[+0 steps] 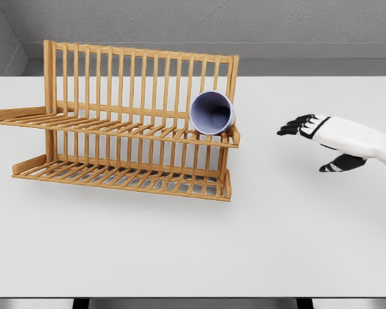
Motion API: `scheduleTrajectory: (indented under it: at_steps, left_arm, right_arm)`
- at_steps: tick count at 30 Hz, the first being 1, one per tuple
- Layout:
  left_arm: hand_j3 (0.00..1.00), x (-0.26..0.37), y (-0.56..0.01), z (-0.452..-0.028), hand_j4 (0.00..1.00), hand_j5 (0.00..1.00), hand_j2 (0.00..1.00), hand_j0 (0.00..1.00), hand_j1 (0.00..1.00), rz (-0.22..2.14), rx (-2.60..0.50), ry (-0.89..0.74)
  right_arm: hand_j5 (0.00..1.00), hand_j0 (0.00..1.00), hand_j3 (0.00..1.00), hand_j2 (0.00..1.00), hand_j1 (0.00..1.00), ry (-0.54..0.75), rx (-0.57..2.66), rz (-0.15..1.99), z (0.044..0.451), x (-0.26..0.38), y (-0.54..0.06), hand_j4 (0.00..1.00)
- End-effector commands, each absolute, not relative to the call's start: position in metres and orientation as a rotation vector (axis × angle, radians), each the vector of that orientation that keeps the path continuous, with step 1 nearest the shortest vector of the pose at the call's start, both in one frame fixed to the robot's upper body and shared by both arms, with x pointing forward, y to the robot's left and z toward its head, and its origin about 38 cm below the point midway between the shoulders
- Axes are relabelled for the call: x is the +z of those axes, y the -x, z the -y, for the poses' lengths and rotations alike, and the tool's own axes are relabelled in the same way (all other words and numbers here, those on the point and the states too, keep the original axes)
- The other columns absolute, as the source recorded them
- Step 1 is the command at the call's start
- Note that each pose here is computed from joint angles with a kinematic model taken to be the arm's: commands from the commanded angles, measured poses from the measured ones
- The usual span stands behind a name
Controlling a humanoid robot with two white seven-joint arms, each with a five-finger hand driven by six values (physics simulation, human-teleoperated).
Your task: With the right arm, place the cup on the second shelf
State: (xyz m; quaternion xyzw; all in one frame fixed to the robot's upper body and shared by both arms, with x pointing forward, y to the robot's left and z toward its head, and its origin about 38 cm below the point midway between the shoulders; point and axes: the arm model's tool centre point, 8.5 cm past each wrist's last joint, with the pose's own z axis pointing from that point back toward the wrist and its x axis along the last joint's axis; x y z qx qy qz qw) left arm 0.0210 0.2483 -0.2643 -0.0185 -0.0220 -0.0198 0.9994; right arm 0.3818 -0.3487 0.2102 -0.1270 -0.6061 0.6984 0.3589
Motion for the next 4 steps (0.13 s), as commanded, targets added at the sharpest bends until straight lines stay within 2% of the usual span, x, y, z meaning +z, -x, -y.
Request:
scheduleTrajectory:
  at_steps: [1,4]
  left_arm:
    - [1.0,-0.2643,-0.0209,-0.2484,1.0,1.0,1.0,1.0,1.0,0.044,-0.04,0.037]
    - [1.0,-0.2643,-0.0209,-0.2484,1.0,1.0,1.0,1.0,1.0,0.044,-0.04,0.037]
  right_arm:
    - [1.0,1.0,1.0,1.0,1.0,0.391,1.686,1.631,0.3566,0.2174,-0.3903,1.0]
    - [1.0,1.0,1.0,1.0,1.0,0.388,1.68,1.627,0.3579,0.215,-0.3892,1.0]
